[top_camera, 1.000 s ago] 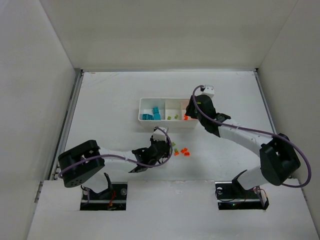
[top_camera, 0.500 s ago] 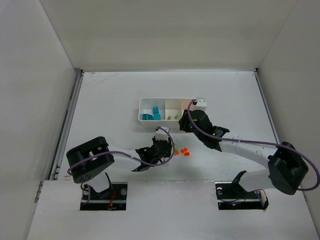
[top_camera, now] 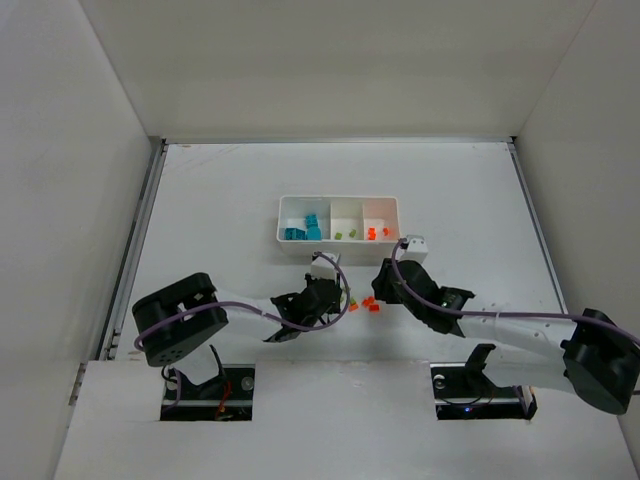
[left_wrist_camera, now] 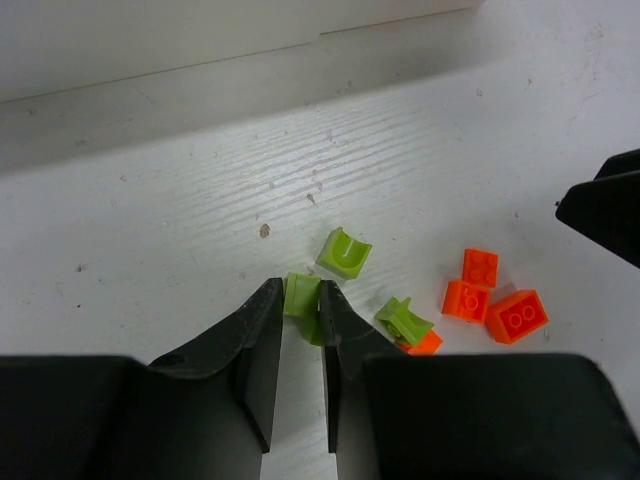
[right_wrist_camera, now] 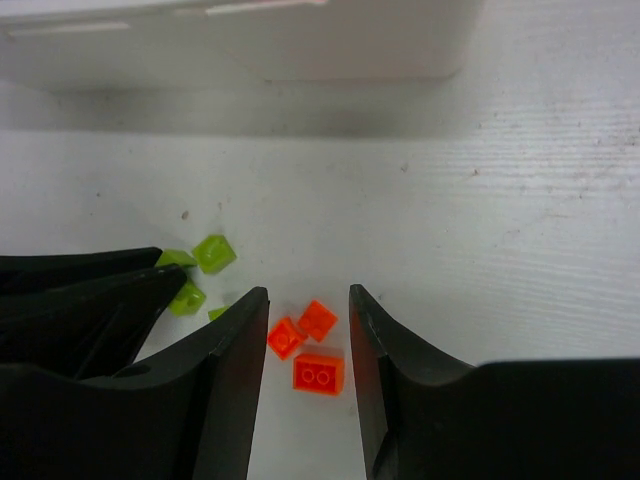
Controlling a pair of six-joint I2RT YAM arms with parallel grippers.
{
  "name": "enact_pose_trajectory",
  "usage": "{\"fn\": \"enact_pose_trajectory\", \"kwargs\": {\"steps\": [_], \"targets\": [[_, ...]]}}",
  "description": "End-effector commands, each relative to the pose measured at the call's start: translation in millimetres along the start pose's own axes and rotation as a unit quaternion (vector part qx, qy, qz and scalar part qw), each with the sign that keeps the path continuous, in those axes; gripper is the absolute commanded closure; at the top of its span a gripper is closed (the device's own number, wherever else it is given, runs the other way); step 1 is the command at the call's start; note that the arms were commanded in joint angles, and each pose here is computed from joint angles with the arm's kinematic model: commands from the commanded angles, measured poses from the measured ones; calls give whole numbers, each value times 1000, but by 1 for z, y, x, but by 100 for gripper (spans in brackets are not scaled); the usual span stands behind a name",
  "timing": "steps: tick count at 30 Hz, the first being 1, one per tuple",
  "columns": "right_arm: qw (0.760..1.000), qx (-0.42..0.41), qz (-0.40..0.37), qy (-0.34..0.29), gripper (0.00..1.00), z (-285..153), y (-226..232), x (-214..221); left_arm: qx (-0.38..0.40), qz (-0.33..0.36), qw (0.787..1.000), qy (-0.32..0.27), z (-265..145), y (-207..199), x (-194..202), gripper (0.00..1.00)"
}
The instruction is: Sort the legos into containers by color
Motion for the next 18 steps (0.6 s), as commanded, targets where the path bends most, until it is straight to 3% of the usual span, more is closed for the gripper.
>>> {"fn": "enact_pose_trajectory", "kwargs": {"steps": [1,11,18], "targets": [[1000,-9,23,-15,57,-6,4,-2,17,-8,1000,-20,-5,-6,-18,87],[1000,-16,6,4,57,-16,7,9,19,-22,998,-58,-24,-1,-50,87],[1000,-22,13,6,57,-23,7,13,9,-39,994,-103,-20,8,-96,87]]}}
Point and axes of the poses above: each gripper's point midway between its finger pads, its own z axis out along the fingers, its own y axis along the line the jaws close on, x = y × z, the point moved 8 cm from there along -z, back along the fingers, and after that the axes turned 10 degrees about z, right-handed, at the moved point
